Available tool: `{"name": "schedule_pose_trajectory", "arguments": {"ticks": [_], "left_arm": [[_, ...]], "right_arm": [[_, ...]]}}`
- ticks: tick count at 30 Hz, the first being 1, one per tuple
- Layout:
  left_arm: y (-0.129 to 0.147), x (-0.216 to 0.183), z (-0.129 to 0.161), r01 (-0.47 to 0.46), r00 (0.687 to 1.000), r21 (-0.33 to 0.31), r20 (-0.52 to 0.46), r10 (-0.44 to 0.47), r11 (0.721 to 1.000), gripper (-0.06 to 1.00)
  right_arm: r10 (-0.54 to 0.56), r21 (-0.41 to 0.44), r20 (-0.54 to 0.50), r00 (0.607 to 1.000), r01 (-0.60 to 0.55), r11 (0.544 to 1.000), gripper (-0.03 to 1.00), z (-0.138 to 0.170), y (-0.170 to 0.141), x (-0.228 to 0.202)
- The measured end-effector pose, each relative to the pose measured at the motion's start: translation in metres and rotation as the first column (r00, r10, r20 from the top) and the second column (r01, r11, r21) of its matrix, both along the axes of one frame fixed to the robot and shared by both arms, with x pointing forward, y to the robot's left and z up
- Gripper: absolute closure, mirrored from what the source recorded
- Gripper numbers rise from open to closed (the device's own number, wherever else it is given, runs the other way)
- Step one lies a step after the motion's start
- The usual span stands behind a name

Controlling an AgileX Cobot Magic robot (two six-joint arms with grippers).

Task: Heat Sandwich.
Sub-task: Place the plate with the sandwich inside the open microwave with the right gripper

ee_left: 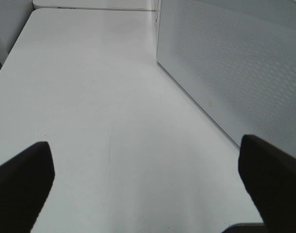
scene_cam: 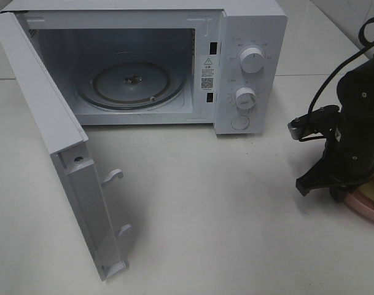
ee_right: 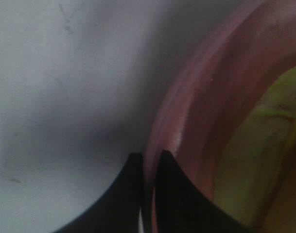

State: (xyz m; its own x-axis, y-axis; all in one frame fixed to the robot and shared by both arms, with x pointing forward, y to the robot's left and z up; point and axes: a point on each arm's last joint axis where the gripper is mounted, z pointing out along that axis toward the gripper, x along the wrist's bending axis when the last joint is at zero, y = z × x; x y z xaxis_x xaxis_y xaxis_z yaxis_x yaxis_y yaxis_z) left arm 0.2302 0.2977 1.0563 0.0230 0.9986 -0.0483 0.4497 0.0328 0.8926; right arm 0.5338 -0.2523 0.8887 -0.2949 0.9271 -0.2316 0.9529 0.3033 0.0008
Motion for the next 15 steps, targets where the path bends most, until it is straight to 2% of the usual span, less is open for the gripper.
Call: {"name": "schedule_pose_trajectory", "arguments": {"ticks": [1, 6, 15], "left_arm": [[0.000, 0.000, 0.000, 0.000, 1.000, 0.000, 0.000, 0.000, 1.000, -0.03], [0.000, 0.000, 0.000, 0.000, 1.000, 0.000, 0.000, 0.000, 1.000, -0.03], [0.000, 0.000, 0.000, 0.000, 1.000, 0.000, 0.000, 0.000, 1.000, -0.03]], "right_arm": [[0.002, -0.042, -0.008, 1.000, -0.002, 0.999, 0.91, 0.001, 0.001, -0.002], [0.018, -0.101, -0.019, 1.000, -0.020, 0.995, 0.93, 0.003, 0.006, -0.005], [-0.013, -0.126, -0.021, 1.000, 0.011, 0.992, 0.93, 0.025, 0.005, -0.014]]}}
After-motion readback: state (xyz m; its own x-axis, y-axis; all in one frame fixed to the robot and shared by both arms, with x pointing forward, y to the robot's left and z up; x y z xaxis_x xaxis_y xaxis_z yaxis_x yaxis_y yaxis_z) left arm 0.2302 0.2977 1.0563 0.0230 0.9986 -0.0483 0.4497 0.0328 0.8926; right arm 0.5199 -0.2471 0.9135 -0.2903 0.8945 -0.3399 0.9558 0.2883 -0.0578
